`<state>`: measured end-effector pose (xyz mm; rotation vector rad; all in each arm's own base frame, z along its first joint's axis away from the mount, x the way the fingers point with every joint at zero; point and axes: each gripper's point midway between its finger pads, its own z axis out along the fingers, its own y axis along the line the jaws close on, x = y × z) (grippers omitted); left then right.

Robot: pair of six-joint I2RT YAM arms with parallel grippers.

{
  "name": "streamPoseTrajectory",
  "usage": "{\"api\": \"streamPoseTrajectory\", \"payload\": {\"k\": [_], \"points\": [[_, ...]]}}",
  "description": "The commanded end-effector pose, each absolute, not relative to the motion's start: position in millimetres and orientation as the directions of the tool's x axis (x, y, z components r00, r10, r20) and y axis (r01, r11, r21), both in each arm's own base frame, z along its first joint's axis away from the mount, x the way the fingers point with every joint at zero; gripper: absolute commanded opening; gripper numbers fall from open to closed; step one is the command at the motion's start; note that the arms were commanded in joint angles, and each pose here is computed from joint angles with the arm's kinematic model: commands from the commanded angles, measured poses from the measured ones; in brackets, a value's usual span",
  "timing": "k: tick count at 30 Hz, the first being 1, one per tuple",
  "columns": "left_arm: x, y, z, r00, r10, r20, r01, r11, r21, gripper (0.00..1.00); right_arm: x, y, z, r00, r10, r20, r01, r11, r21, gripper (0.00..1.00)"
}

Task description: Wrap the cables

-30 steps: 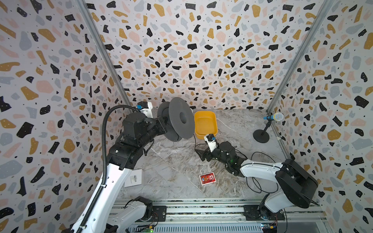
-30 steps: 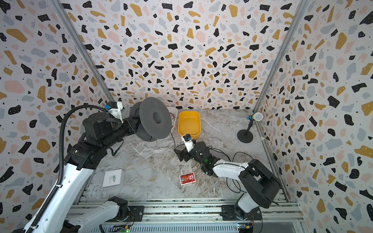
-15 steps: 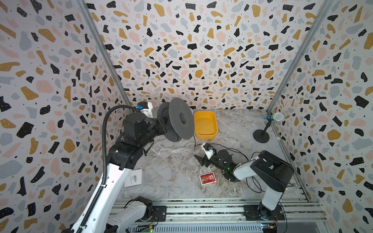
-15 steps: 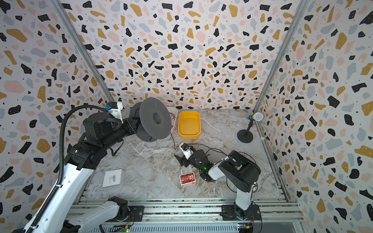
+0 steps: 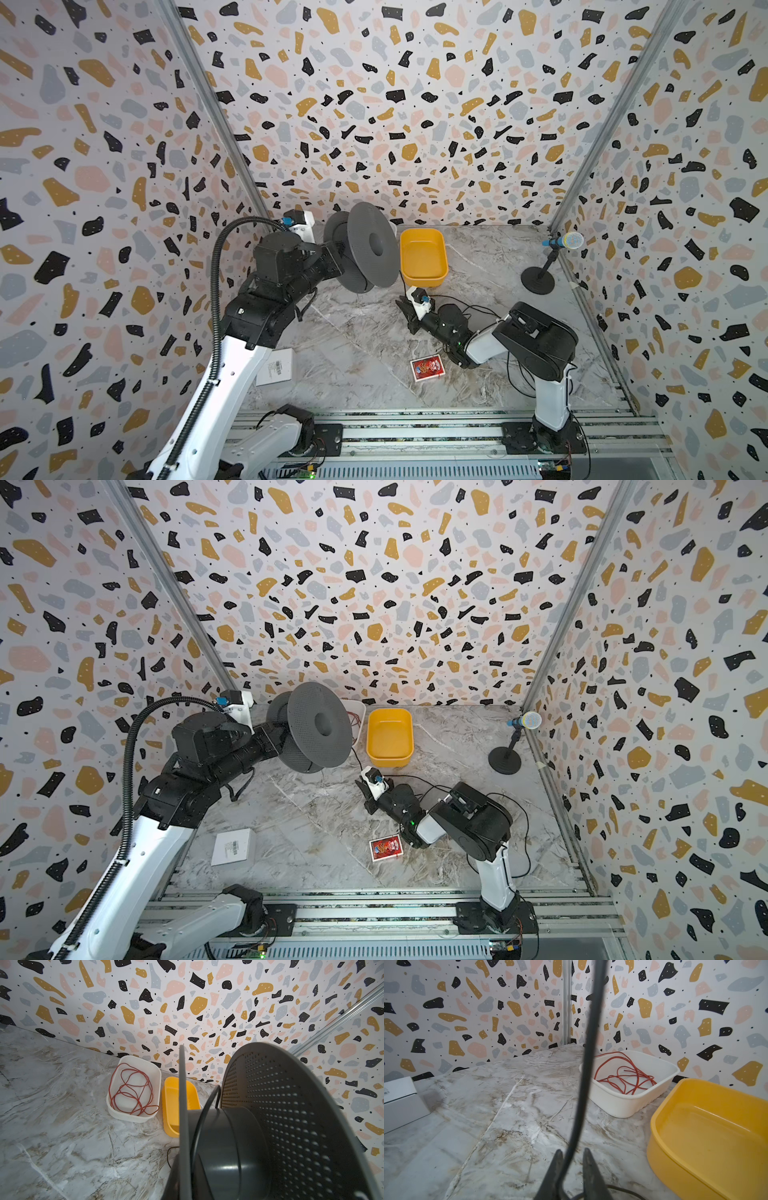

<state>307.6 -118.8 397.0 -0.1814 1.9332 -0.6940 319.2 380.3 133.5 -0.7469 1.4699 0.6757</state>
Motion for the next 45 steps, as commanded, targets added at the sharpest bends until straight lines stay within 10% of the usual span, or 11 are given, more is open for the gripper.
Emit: {"api": "streamPoseTrajectory", "payload": {"k": [1, 24, 45], "points": [[313, -118, 438, -0.346, -0.467, -0.814, 0.243, 0.793, -0.558, 0.00, 315, 391, 149, 0.028, -0.021, -0.999, -0.791, 0.611, -0.034, 0.08], [370, -75, 382, -0.215, -0.502, -0.838, -0.043, 0.862, -0.505, 0.00, 233, 449, 126, -0.061, -0.399, -0.915, -0.777, 0.594, -0.208, 0.00], [362, -68, 298, -0.320, -0.270, -0.908, -0.203, 0.956, -0.212, 0.00, 213, 442, 278, 0.124, -0.539, -0.833, -0.736, 0.514, -0.441, 0.00]]}}
